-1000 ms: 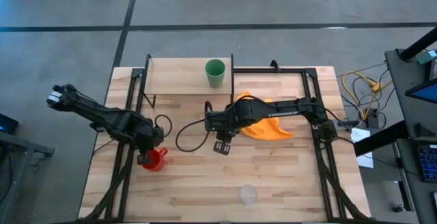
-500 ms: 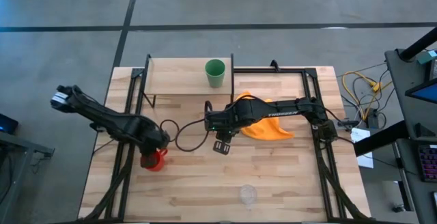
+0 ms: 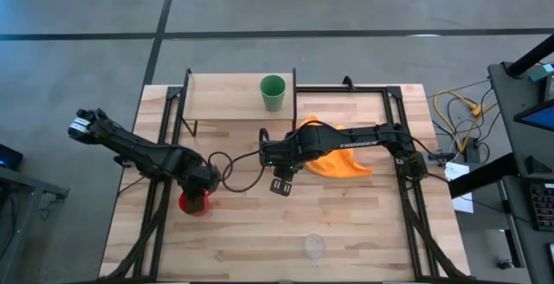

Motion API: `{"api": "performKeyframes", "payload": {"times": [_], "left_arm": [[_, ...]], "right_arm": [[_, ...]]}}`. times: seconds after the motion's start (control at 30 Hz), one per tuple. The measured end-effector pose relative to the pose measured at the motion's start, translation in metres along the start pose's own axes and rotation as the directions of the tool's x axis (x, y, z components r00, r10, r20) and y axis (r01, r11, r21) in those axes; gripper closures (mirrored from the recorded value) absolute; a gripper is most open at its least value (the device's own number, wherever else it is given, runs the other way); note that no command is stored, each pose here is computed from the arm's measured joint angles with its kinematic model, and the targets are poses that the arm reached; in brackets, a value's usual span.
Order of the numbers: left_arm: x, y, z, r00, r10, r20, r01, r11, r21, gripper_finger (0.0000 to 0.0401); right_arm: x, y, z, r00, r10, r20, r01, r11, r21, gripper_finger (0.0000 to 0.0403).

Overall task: Stack small to large cups/mugs on shelf
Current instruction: Put the red mug on the shelf

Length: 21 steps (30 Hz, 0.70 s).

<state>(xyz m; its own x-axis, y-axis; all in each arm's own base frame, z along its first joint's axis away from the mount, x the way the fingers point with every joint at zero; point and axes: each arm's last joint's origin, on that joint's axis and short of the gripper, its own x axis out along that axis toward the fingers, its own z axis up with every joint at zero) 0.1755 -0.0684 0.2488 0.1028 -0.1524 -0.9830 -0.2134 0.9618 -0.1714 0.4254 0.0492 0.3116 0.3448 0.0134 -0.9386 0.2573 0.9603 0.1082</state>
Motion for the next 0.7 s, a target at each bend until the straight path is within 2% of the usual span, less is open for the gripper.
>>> {"api": "performKeyframes", "payload": {"times": [0.17, 0.33, 0.7], "left_arm": [[0.001, 0.001, 0.0, 0.999, 0.036, 0.005, -0.036, 0.999, -0.001, 0.0315], [0.006, 0.004, -0.002, 0.994, 0.104, -0.046, -0.102, 0.994, 0.032, 0.0315], [0.018, 0.003, 0.002, 0.985, 0.139, -0.1, -0.135, 0.99, 0.047, 0.0315]], "right_arm": [[0.0, 0.0, 0.001, 1.0, 0.001, 0.004, -0.001, 1.0, 0.001, 0.0334], [0.0, 0.0, 0.001, 1.0, 0.002, 0.007, -0.003, 1.0, 0.002, 0.0333], [0.0, 0.0, 0.001, 1.0, 0.004, 0.011, -0.004, 1.0, 0.002, 0.0332]]}}
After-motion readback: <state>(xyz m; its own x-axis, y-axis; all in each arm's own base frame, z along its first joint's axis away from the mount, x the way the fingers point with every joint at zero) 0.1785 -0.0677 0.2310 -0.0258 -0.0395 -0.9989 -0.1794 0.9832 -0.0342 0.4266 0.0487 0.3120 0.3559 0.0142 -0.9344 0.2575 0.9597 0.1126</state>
